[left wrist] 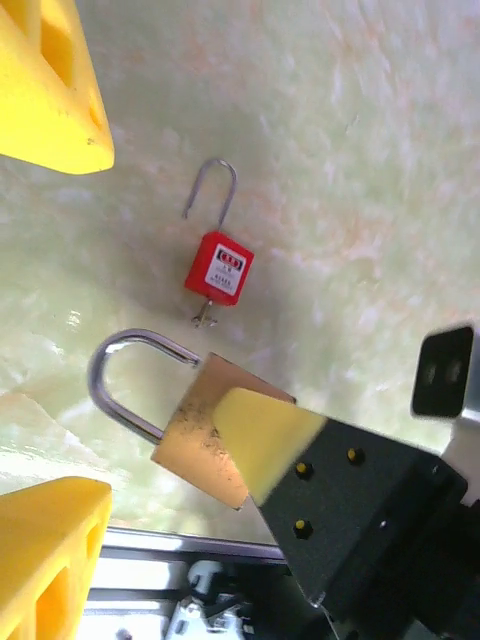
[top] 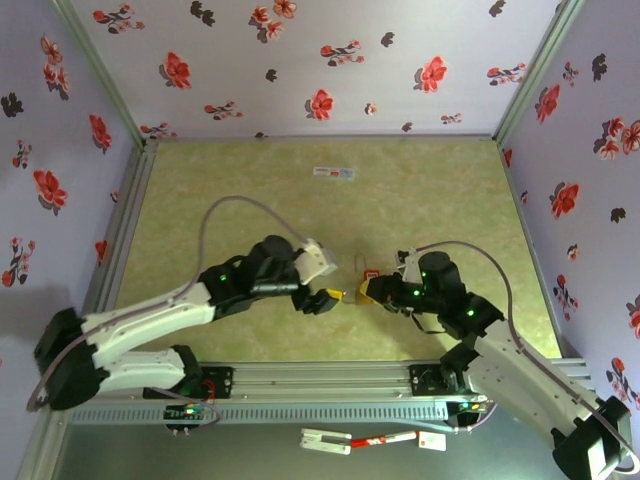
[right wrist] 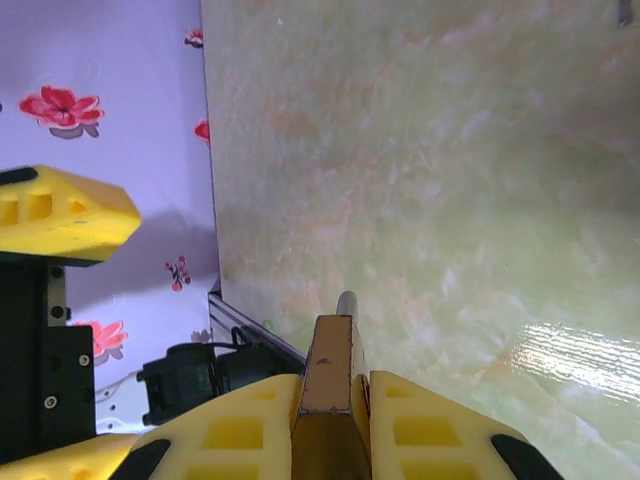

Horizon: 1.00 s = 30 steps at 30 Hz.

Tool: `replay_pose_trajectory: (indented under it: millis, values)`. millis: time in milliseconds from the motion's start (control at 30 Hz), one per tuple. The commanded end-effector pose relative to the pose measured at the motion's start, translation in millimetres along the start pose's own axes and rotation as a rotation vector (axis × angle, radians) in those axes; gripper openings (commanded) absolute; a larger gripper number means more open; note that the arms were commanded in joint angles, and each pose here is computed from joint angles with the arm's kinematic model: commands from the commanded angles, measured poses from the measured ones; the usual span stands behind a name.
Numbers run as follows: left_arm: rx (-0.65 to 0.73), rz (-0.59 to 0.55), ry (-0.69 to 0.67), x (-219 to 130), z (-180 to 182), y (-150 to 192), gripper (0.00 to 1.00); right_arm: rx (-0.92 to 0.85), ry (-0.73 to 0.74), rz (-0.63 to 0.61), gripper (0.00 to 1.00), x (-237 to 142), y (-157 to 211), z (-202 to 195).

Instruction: Unlock with the key

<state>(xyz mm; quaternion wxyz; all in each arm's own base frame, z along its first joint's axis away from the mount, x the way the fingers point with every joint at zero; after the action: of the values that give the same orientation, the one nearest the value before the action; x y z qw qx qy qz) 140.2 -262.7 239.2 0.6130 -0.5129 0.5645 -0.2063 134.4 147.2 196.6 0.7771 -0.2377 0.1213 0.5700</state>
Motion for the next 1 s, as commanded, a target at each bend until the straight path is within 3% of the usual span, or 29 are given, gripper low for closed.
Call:
replay_pose_trajectory:
  millis: [0,233,433,700,967]
  values:
    - [-0.256,-0.192,0.006,-15,4,-5,0.80,-0.055,-0.101,-0.090,0.00,-13,-16,31]
    - [-0.667,-0.188,0.021,-1,12,2,0.71,-0.098,-0.202,-0.142,0.00,-14,-25,48]
    - [-0.872,-0.223,0.077,14,14,5,0.67,-0.108,-0.232,-0.158,0.00,-15,-29,54]
    - [-0.896,-0.199,0.105,27,14,6,0.62,-0.096,-0.257,-0.148,0.00,-13,-28,54]
    - [-0.892,-0.188,0.125,37,14,6,0.49,-0.094,-0.261,-0.150,0.00,-14,-26,53]
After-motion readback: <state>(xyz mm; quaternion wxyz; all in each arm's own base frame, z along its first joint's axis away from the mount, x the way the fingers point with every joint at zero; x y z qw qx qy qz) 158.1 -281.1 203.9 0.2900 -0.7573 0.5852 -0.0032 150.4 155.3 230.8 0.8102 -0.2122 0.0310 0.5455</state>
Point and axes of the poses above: each hand's point on the last joint's axis, 136 mm out from that joint toward the fingers, its own x axis out along the fingers, its own z axis along the line the jaws close on, y = z × x, the point moved 8 cm from there along -x, back along the fingers, and after that the axes turned 5 degrees about -x, right-handed, at the moved point
